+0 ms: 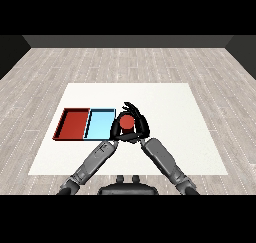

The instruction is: Pick the red can and put it in the red box

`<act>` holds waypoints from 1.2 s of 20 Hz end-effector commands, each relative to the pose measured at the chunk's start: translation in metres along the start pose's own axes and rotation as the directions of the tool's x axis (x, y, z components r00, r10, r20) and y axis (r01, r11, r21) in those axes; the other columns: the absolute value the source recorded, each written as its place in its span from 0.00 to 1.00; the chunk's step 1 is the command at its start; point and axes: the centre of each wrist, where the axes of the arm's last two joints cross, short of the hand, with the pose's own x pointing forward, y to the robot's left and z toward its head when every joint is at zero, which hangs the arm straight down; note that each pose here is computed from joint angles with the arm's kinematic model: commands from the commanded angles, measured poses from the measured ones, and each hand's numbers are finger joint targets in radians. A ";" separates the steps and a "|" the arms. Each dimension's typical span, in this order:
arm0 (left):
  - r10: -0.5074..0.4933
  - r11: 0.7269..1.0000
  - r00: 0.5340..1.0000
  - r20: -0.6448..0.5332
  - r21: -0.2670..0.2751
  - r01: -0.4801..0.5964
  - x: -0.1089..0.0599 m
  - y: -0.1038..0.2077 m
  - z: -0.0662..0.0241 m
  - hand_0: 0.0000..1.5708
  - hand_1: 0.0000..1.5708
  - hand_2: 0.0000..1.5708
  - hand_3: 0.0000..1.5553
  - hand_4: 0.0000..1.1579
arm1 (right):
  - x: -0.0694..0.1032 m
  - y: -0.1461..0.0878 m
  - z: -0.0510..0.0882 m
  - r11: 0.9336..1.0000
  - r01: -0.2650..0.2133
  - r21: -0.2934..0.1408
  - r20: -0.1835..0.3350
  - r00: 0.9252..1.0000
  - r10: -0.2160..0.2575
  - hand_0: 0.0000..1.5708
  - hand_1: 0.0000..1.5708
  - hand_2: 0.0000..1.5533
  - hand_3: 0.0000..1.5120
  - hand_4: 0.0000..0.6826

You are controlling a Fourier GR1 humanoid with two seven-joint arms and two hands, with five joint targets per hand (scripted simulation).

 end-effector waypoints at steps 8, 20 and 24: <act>0.018 1.000 0.995 -0.094 -0.007 -0.019 -0.037 0.019 0.0246 1.00 1.00 1.00 0.96 0.98 | 0.049 -0.030 -0.011 0.994 -0.036 -0.103 0.149 0.987 0.051 0.00 0.00 0.00 0.00 0.00; -0.070 0.996 0.995 -0.068 0.056 0.074 -0.013 0.075 0.0050 1.00 1.00 1.00 0.95 0.98 | 0.084 -0.118 0.033 0.964 -0.086 -0.250 0.175 0.976 0.132 0.00 0.00 0.00 0.00 0.00; -0.150 0.984 0.988 -0.037 0.093 0.153 0.010 0.098 -0.0031 1.00 1.00 1.00 0.94 0.96 | 0.074 -0.137 0.046 0.944 -0.091 -0.316 0.131 0.982 0.138 0.00 0.00 0.00 0.00 0.00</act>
